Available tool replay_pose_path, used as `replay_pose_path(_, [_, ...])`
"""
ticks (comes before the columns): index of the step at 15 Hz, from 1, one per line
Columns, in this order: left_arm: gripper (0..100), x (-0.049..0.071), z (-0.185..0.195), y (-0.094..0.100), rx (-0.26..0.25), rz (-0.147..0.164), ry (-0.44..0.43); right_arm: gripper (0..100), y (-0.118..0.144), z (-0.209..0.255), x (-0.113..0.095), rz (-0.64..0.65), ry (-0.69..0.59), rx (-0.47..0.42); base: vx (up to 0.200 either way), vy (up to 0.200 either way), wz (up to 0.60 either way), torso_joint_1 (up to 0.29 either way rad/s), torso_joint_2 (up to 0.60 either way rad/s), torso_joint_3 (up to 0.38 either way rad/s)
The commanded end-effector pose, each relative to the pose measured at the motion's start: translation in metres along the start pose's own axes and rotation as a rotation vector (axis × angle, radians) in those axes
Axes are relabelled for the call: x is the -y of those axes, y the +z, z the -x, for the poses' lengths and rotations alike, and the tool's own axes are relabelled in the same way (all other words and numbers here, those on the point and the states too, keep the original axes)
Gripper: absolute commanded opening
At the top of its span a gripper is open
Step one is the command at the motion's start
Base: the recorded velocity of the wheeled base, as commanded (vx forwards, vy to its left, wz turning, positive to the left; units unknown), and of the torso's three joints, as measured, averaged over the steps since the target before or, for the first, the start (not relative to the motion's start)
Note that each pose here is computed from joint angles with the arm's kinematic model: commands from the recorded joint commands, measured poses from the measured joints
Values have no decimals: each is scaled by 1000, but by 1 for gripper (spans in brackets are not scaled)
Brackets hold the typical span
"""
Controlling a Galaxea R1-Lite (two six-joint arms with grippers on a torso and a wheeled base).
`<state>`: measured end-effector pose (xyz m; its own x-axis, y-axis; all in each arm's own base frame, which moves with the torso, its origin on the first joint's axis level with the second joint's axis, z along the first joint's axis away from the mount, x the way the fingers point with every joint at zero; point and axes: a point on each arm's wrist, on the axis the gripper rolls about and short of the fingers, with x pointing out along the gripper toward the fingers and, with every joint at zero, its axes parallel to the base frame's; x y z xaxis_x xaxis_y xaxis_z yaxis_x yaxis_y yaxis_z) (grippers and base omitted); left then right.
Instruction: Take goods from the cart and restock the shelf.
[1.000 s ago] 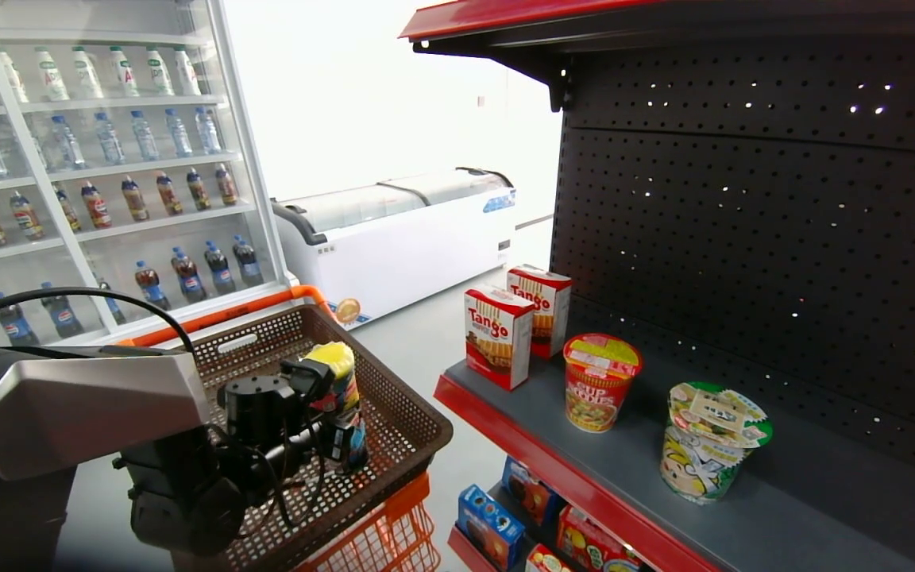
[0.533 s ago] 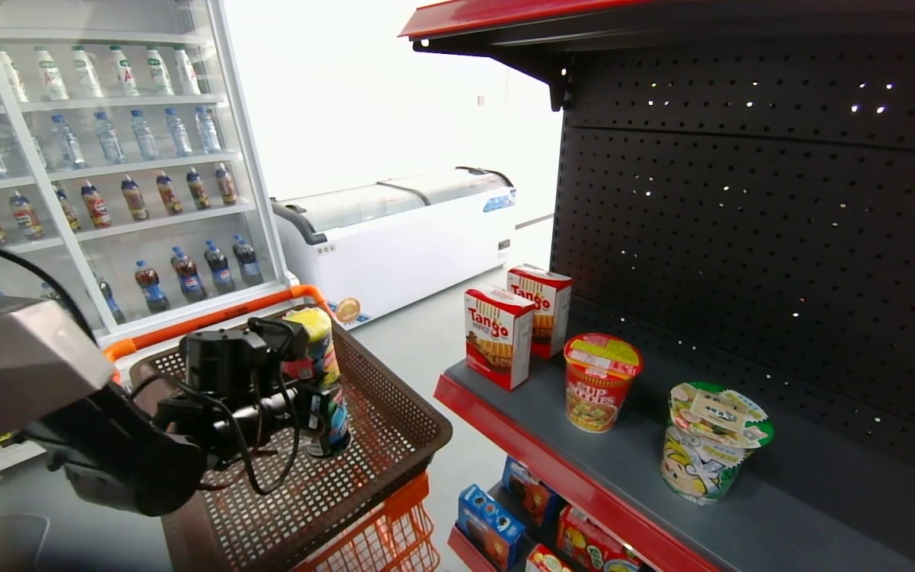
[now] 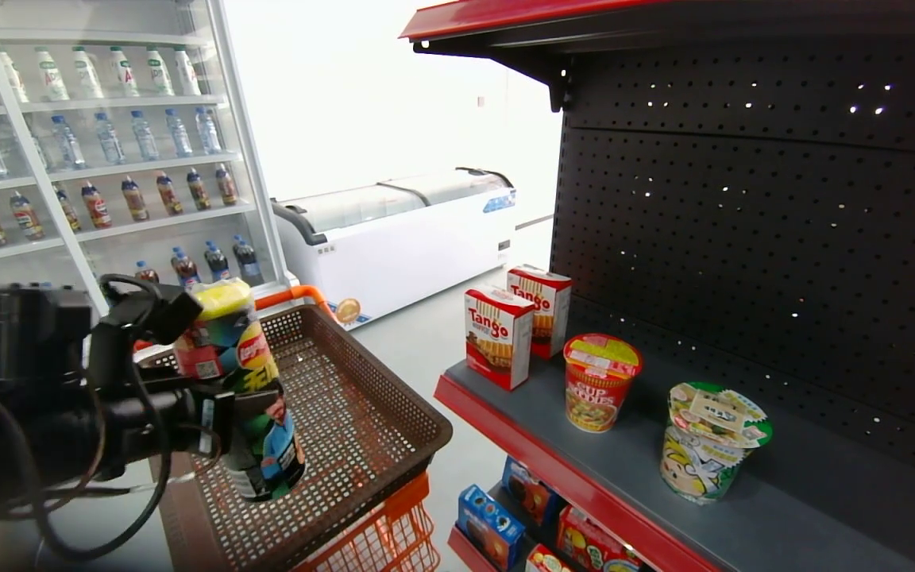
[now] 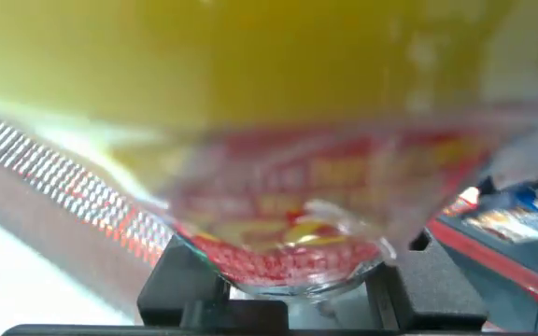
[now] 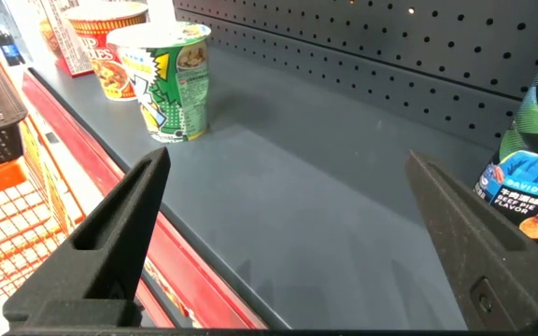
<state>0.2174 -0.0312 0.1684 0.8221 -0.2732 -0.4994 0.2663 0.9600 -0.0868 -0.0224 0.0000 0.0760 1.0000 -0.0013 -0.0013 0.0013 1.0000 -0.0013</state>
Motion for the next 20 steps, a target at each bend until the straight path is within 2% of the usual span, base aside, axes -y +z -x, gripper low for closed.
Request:
replay_pose_path(1, [0, 11, 64, -29, 84, -11, -4, 100, 0, 0, 0, 0, 0, 0, 0, 0, 0, 0, 0, 0])
replay_pose_path(2, [0, 13, 74, -57, 57, -13, -6, 100, 0, 0, 0, 0, 0, 0, 0, 0, 0, 0, 0, 0])
replay_pose_path(3, [0, 14, 79, -66, 55, -21, -10, 100, 0, 0, 0, 0, 0, 1, 0, 0, 0, 0, 0, 0])
replay_pose_path(5, [0, 16, 93, -66, 127, -30, -9, 100, 0, 0, 0, 0, 0, 0, 0, 0, 0, 0, 0, 0])
replay_pose_path(6, [0, 17, 95, -66, 135, -32, -10, 100, 0, 0, 0, 0, 0, 0, 0, 0, 0, 0, 0, 0])
replay_pose_path(8, [0, 19, 111, -66, 214, -51, -8, 100, 0, 0, 0, 0, 0, 0, 0, 0, 0, 0, 0, 0])
replay_pose_path(11, [0, 22, 114, -75, 219, -68, -54, 100, 0, 0, 0, 2, 0, 0, 0, 0, 0, 0, 0, 0])
replay_pose_path(13, [0, 26, 118, -76, 234, -86, -142, 100, 0, 0, 0, 2, 0, 0, 0, 0, 0, 0, 0, 0])
replay_pose_path(15, [0, 27, 124, -79, 258, -97, -186, 100, 0, 0, 0, 0, 1, 0, 0, 0, -600, -2, 2, 5])
replay_pose_path(16, [0, 29, 126, -81, 265, -109, -237, 100, 0, 0, 0, 0, 1, 0, 0, 0, -600, -2, -2, 2])
replay_pose_path(18, [0, 35, 132, -83, 276, -142, -378, 100, 0, 0, 0, 0, 0, 0, 0, 0, -600, 0, 0, -2])
replay_pose_path(19, [0, 40, 134, -85, 244, -149, -488, 100, 0, 0, 0, 0, 0, 0, 0, 0, -600, 17, 2, 7])
replay_pose_path(20, [0, 45, 136, -85, 210, -137, -608, 100, 0, 0, 0, 0, 0, 0, 0, 0, 0, 0, 0, 0])
